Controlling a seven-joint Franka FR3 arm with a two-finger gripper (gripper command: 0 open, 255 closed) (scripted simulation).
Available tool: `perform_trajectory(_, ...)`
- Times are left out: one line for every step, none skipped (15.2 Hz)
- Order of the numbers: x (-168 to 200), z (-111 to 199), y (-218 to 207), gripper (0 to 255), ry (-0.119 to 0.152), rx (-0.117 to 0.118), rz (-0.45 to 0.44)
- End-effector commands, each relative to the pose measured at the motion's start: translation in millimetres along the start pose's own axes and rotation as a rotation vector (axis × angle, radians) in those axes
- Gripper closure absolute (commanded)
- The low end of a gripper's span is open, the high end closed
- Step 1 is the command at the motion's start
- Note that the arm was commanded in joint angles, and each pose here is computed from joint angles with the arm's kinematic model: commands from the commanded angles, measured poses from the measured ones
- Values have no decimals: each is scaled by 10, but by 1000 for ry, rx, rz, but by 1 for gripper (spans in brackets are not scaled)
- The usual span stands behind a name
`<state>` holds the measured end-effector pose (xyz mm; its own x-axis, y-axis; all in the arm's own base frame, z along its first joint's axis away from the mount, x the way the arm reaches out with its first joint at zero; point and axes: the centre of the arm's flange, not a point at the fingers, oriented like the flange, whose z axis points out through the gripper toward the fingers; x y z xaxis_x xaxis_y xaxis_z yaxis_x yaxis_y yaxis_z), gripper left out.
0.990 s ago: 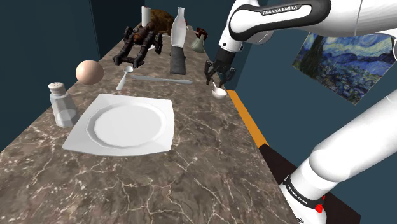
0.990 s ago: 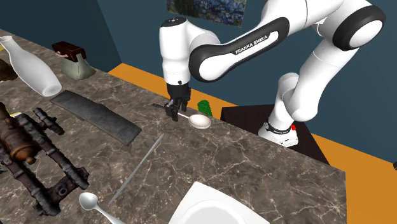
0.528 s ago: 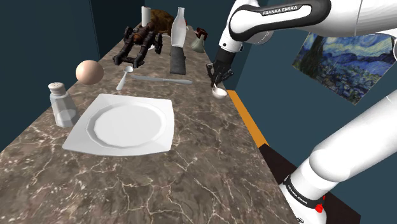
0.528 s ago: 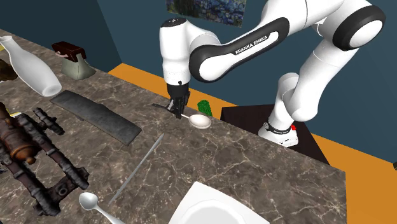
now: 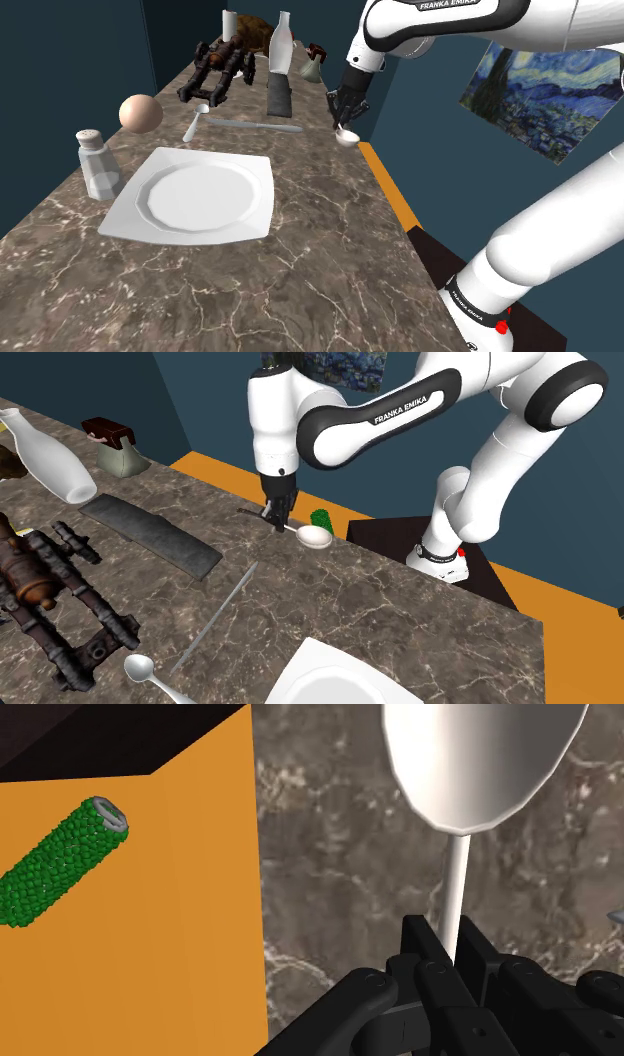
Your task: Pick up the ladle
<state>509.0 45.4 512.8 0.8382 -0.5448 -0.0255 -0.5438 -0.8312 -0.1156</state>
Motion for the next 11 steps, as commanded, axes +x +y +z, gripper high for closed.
perform_trajectory(-5, -112, -17, 255, 0, 0, 0)
perform_trajectory(-6, -164, -23, 255, 0, 0, 0)
perform_trajectory(-7, -217, -29, 255, 0, 0, 0)
perform_trajectory(-9, -269, -35, 255, 0, 0, 0)
perform_trajectory(-10, -321, -41, 255, 0, 0, 0)
perform_trajectory(-11, -374, -47, 255, 0, 0, 0)
perform_trajectory(-13, -426, -53, 255, 0, 0, 0)
perform_trajectory(-14, -479, -59, 255, 0, 0, 0)
perform_trajectory(-15, -531, -65, 255, 0, 0, 0)
perform_trajectory(-16, -539, -66, 255, 0, 0, 0)
perform_trajectory(-16, -539, -66, 255, 0, 0, 0)
